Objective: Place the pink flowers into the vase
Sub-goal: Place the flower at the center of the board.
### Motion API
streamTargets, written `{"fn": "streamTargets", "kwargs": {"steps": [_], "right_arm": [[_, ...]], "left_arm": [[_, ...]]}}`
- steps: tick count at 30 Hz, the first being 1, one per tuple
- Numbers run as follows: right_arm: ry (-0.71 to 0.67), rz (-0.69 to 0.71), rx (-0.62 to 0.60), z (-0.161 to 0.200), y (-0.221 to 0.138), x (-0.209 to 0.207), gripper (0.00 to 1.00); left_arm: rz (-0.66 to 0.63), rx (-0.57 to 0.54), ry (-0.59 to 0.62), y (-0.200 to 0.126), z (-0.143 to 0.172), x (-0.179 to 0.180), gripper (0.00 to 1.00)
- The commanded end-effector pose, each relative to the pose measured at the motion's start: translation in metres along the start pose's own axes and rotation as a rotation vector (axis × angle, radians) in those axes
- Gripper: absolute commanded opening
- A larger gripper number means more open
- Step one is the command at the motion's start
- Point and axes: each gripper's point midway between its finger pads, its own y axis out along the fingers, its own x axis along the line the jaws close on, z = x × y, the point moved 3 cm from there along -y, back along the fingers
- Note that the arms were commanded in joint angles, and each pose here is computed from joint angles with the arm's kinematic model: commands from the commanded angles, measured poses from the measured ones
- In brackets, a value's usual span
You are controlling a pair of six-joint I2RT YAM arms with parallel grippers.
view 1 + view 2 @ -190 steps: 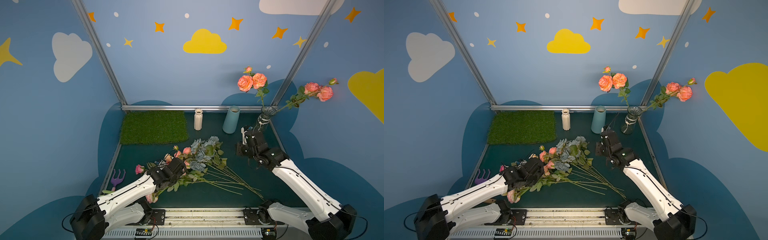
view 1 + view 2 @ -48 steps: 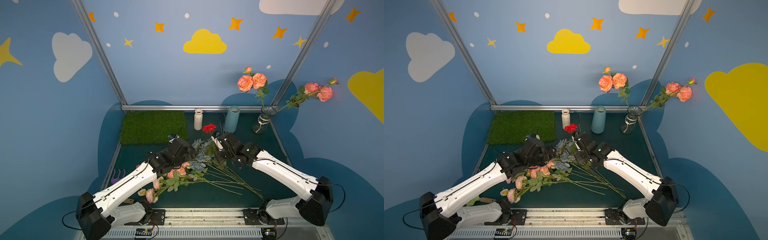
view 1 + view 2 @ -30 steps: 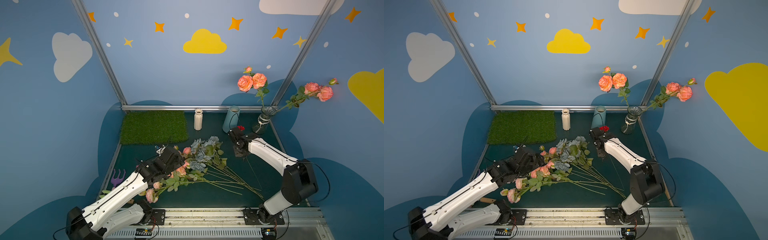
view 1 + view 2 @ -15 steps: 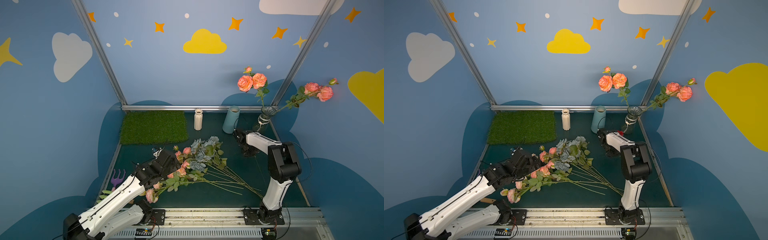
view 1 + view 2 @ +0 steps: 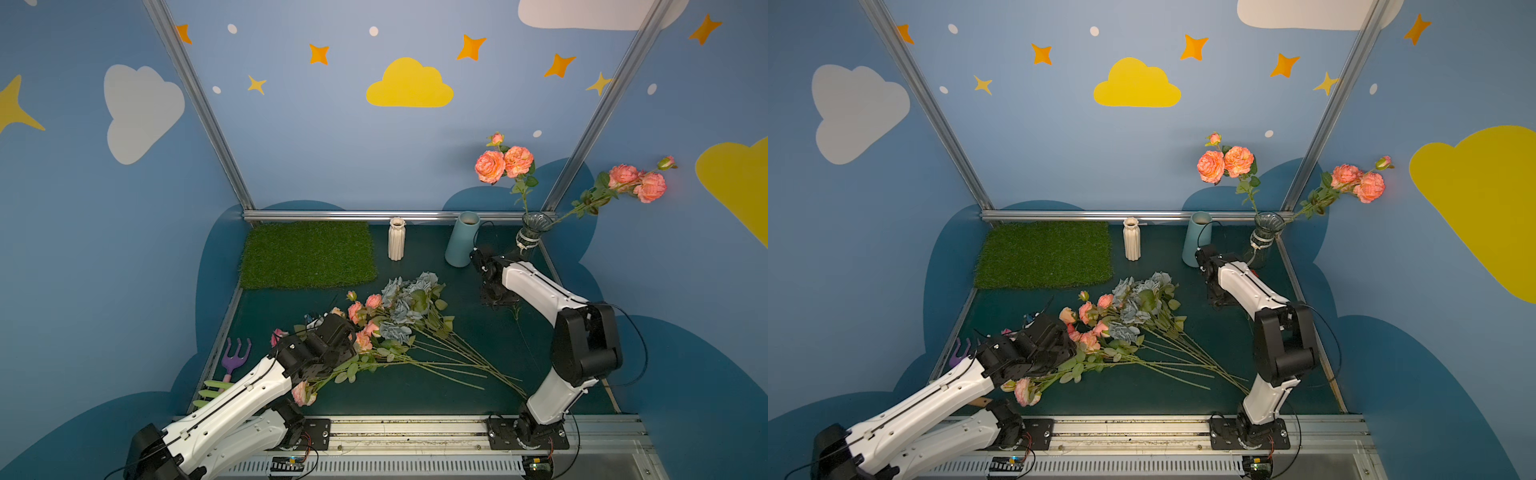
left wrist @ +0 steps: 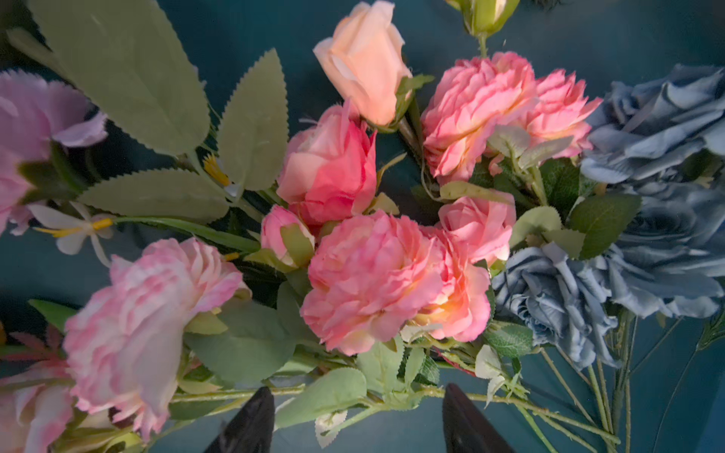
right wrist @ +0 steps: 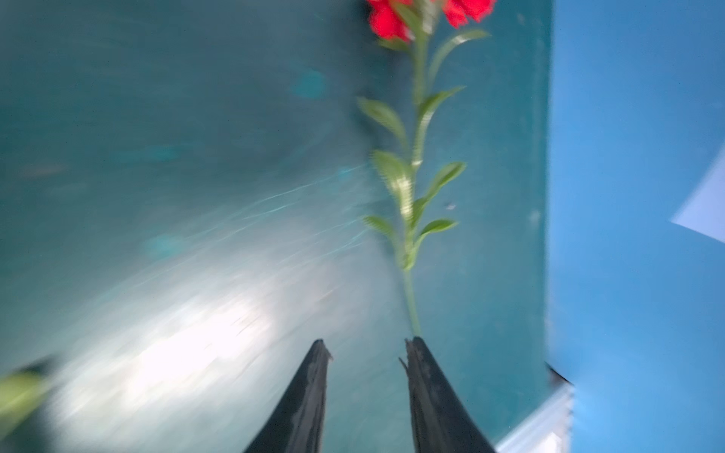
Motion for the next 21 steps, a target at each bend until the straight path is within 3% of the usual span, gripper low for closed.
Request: {"fn": "streamTargets", "kwargs": {"steps": [1,8,16,21], "right_arm": [[-0.017,-0.244,-0.052,0.006,-0.030,0.025,0.33],[-0.093,-0.520,-0.185,0.017,-0.091,0.055,0.29],[-0.138,-0.610,-0.212,0.033,-0.108,0.065,0.27],[-0.142,-0.660,-0.234,0.039,-0.118,0.066,0.26]], "left_arm": [[0.020,0.038,-0.013,-0.001,0.006,-0.019,0.67],[0.057,0.122,-0.057,0.013,0.043,-0.046,0.59],[0.092,0.100,-0.161,0.026,0.066,-0.057,0.45],[0.108,0.084,-0.240,0.034,0.075,-0.061,0.48]]}}
